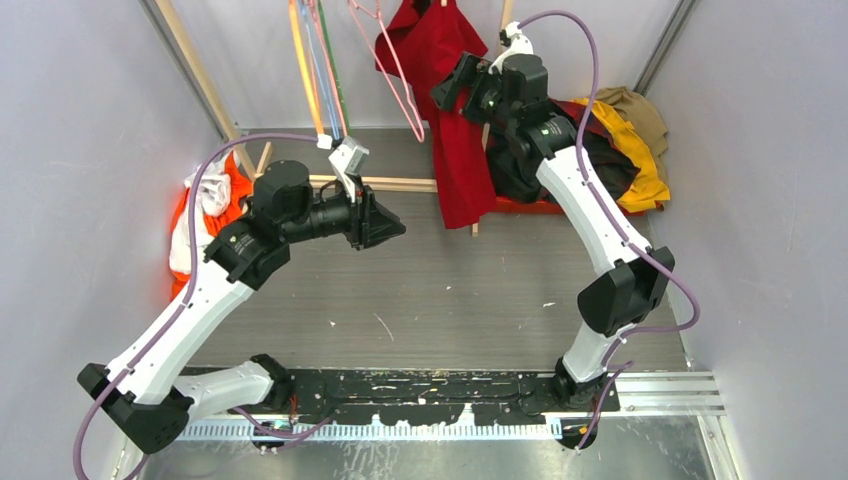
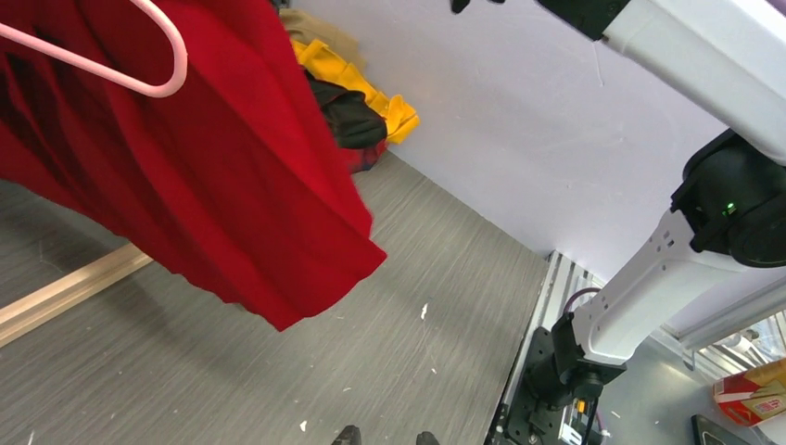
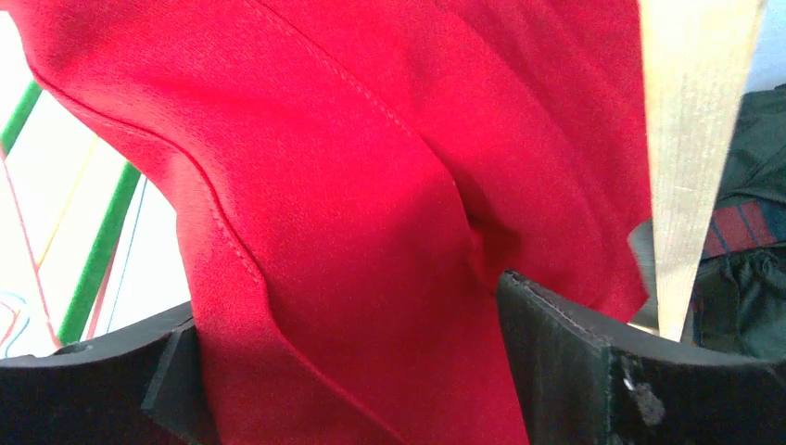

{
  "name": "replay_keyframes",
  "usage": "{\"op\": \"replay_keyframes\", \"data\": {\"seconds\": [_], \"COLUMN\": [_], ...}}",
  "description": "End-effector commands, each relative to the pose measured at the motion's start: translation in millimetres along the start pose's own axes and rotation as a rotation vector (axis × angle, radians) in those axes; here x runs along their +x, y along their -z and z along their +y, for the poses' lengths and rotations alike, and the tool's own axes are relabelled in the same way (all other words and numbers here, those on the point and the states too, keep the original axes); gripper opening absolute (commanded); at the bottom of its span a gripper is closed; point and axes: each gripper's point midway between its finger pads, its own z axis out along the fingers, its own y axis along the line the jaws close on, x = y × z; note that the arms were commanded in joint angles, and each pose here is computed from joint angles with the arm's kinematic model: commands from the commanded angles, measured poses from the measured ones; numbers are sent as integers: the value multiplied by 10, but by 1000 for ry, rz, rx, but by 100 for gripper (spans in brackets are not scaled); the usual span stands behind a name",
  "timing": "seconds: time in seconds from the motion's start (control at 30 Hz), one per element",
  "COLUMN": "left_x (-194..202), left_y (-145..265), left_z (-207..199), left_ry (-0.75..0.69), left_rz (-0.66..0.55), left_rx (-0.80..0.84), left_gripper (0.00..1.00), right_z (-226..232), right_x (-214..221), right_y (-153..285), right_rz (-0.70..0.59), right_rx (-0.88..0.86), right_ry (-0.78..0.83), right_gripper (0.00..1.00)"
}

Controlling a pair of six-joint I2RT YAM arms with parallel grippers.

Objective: Place the skirt on the hanger
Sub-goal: Place the hanger on the clothesline, then pick up the skirt from the bin.

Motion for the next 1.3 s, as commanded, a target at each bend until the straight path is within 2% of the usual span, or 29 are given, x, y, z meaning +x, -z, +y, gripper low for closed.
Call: {"op": "replay_keyframes", "data": {"seconds": [0.0, 0.07, 0.2, 0.23, 0.27, 0.3, 0.33, 0.4, 0.47, 0.63, 0.93, 1.27], "left_x": [-67, -63, -68, -74, -73, -86, -92, -102, -111, -165, -305, -191], "left_y": [94, 100, 128, 131, 132, 140, 145, 151, 165, 220, 399, 668], "left_z": [8, 29, 61, 66, 72, 70, 73, 87, 101, 109, 0, -108], "left_ry": [-9, -11, -15, -16, -16, -18, -20, -22, -24, -32, -15, 12], "left_rz": [-42, -43, -47, -48, -47, -49, -50, -49, -50, -61, -79, -112], "left_rx": [-30, -43, -68, -72, -76, -78, -81, -92, -105, -129, -143, -156], "left_gripper": [29, 32, 40, 46, 57, 63, 65, 83, 96, 100, 99, 99], "right_z": [332, 378, 403, 397, 389, 388, 393, 397, 403, 383, 139, -245], "right_x": [-459, -542, -676, -708, -744, -776, -807, -876, -941, -1081, -1128, -752], "right_y": [388, 463, 675, 746, 815, 887, 962, 1108, 1237, 1529, 2124, 2464], "right_rz": [-113, -134, -174, -188, -204, -217, -230, -256, -280, -345, -449, -428], "right_rx": [-93, -102, -91, -87, -83, -79, -77, -74, -67, -37, 84, 203], "right_ry": [37, 39, 44, 47, 51, 56, 61, 67, 73, 78, 89, 81], "right_gripper": [96, 100, 100, 100, 100, 100, 100, 100, 100, 100, 100, 100]}}
